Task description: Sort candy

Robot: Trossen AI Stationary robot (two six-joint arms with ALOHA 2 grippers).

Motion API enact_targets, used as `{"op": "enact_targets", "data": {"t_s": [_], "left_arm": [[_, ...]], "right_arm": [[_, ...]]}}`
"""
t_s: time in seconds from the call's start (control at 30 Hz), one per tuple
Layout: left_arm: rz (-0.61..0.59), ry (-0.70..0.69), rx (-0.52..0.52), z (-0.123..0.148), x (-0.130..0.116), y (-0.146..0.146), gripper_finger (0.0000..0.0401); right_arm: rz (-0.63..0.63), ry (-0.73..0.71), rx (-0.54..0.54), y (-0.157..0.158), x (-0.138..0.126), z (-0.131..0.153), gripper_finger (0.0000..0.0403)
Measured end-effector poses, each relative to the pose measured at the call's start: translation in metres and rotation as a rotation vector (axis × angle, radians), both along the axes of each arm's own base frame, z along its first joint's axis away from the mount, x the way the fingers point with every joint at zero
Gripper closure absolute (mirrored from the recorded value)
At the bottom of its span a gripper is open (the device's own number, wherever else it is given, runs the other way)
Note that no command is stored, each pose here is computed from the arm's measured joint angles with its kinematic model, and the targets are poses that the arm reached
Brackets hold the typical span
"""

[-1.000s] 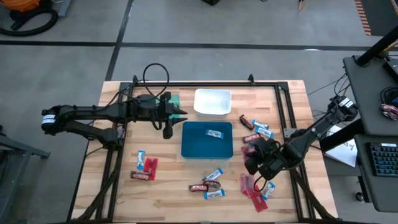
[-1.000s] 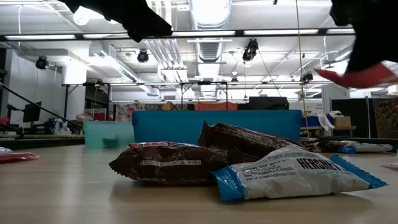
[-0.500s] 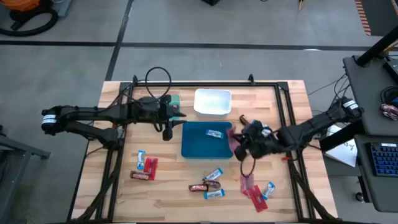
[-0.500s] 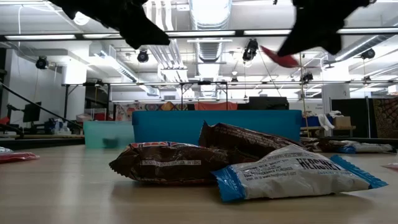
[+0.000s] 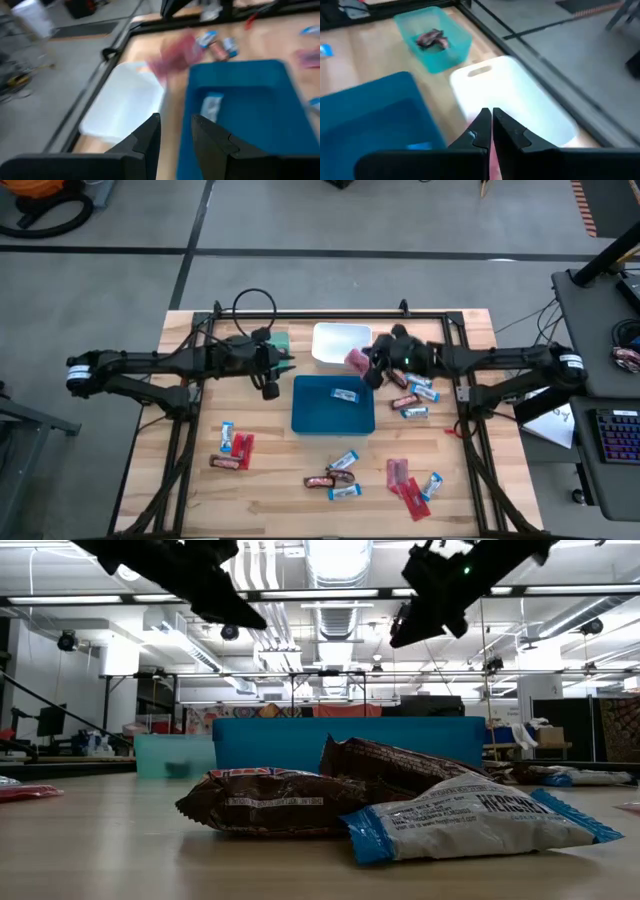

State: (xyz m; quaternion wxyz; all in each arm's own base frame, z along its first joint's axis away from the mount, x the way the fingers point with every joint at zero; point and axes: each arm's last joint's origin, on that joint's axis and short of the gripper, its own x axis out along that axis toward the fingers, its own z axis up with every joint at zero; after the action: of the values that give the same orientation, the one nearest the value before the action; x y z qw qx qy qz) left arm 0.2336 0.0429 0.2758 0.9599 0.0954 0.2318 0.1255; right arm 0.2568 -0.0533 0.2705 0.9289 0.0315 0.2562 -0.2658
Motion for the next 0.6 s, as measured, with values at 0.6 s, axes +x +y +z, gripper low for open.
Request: {"op": "enact_targets", "data": {"t_s": [0.6], "left_arm": [[0.139, 0.03, 0.03, -0.002, -0.005, 0.016, 0.0308]], "right_arm": [[0.142, -0.046, 0.109, -0.053, -0.014, 0.001, 0.0394]]}}
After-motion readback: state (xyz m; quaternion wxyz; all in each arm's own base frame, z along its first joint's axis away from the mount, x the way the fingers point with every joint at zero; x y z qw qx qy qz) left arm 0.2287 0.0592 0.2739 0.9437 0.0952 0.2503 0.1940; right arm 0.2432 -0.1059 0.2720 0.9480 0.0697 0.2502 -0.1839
